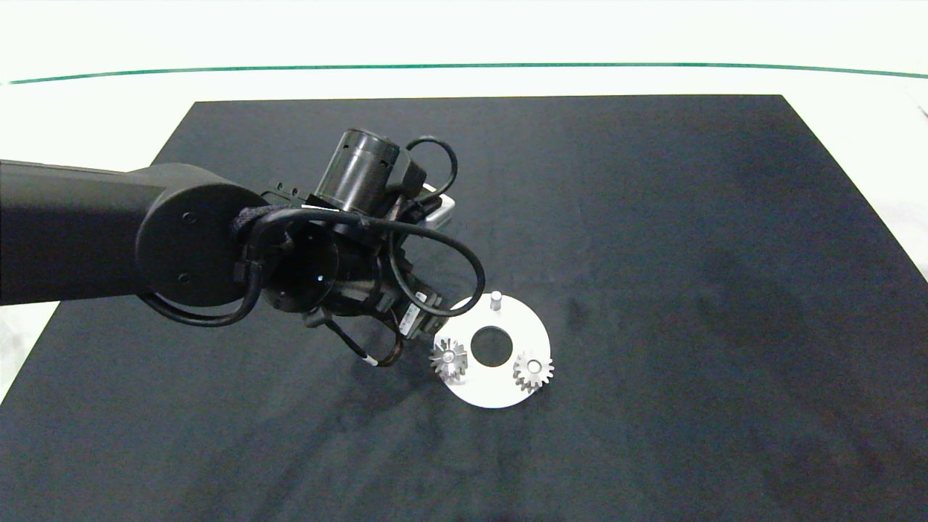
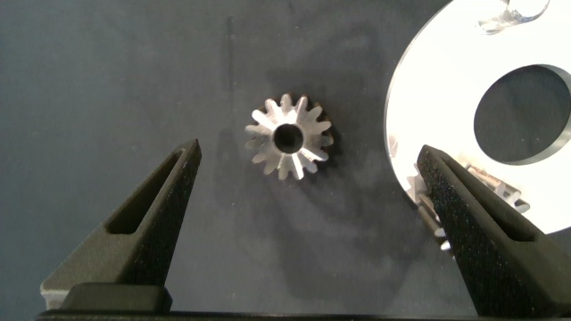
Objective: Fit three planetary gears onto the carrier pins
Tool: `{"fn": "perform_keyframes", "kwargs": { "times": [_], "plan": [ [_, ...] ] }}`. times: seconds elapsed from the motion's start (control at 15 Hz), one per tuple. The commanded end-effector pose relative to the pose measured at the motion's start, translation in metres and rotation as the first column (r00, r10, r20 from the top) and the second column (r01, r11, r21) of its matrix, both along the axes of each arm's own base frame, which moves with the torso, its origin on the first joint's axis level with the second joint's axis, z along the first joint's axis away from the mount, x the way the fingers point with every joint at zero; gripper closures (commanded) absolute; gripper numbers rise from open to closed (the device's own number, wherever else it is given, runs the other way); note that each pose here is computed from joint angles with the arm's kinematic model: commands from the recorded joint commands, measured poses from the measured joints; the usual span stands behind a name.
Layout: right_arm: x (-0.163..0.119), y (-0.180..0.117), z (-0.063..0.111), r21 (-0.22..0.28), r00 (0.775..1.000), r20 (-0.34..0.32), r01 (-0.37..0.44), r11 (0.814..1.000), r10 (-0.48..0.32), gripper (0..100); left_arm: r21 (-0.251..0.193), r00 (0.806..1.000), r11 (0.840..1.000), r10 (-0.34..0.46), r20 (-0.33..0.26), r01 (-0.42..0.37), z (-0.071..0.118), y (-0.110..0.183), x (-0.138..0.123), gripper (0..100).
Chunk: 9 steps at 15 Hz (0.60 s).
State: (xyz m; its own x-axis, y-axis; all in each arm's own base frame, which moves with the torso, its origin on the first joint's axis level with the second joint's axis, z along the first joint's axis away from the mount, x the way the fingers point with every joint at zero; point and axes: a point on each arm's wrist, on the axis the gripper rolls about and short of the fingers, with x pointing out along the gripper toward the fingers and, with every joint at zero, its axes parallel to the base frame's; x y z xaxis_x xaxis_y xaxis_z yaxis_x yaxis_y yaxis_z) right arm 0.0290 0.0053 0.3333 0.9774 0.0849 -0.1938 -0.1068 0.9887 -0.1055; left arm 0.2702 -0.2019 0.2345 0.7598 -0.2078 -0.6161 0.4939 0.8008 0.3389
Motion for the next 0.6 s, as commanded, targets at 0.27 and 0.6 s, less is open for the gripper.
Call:
{"fn": "perform_keyframes", "kwargs": {
  "times": [0.27,0.6],
  "plan": [
    [0.0051,0.0025,-0.0055,-0.021,1.000,-0.029,-0.003,1.000,0.002,0,0.016,0.998,1.000,0.022,-0.059,-0.021,-0.0055,0.0001,-0.0022,0],
    [0.0066,0.0032,-0.0079,-0.036,0.999,-0.038,-0.006,0.999,0.004,0,-0.017,0.998,0.999,0.030,-0.056,-0.031,-0.0009,-0.0019,-0.0015,0]
  ]
}}
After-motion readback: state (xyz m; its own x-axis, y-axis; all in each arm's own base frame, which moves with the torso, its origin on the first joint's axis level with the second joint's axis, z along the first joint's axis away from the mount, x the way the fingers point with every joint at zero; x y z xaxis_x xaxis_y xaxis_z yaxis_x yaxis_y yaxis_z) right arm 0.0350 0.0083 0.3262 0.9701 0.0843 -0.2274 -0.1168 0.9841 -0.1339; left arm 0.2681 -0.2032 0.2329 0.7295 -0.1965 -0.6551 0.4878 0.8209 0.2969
